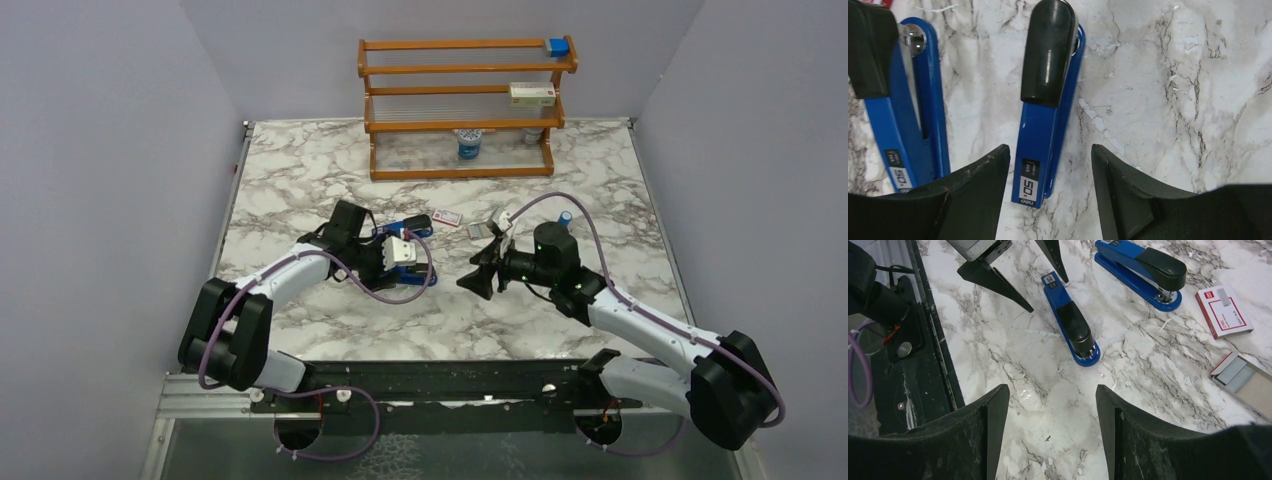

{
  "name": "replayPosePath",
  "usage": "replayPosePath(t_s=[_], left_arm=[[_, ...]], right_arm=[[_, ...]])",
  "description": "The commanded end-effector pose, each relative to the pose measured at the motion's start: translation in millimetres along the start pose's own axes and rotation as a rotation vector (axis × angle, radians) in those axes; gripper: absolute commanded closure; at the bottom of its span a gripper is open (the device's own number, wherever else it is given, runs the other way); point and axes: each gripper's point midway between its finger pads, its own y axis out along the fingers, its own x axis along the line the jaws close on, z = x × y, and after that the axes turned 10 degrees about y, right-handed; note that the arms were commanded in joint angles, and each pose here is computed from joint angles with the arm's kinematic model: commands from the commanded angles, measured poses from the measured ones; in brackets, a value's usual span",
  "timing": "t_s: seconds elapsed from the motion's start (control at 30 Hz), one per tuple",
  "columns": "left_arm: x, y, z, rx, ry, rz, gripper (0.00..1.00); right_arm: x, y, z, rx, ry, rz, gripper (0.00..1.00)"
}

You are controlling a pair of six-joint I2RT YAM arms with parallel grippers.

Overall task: Load the staples into the stapler
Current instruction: Close the stapler at the center of the board.

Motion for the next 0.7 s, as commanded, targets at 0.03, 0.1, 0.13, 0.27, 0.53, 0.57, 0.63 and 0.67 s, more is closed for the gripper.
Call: replayPosePath(t_s=[0.03,0.1,0.13,0.27,0.53,0.57,0.63,0.67], left_arm=[[-5,8,-1,-0.034,0.047,0.069,0.37],[1,11,5,-0.015,0.062,0.047,0.38],[3,13,5,-0.018,0.07,0.038,0.38],[14,22,6,-0.031,0.078,0.022,0.42],[26,32,14,0.0,0.003,0.02,0.52],[29,31,8,-0.017,-0.011,0.004,0.54],[41,28,-5,-0.058,-0.036,-0.05,0.56],[45,27,-10,-0.078,-0.048,-0.07,0.58]], right_arm=[[-5,-7,16,0.027,0.039,0.043,0.33],[-3,-7,17,0.031,0.042,0.035,0.33],[-3,-7,17,0.03,0.043,0.033,0.33],[-2,-5,17,0.035,0.043,0.025,0.33],[-8,-8,16,0.023,0.081,0.077,0.33],[-14,-10,16,0.009,0.135,0.125,0.33],[-26,-15,18,-0.058,0.279,0.224,0.32],[-29,-17,18,-0.102,0.343,0.251,0.31]])
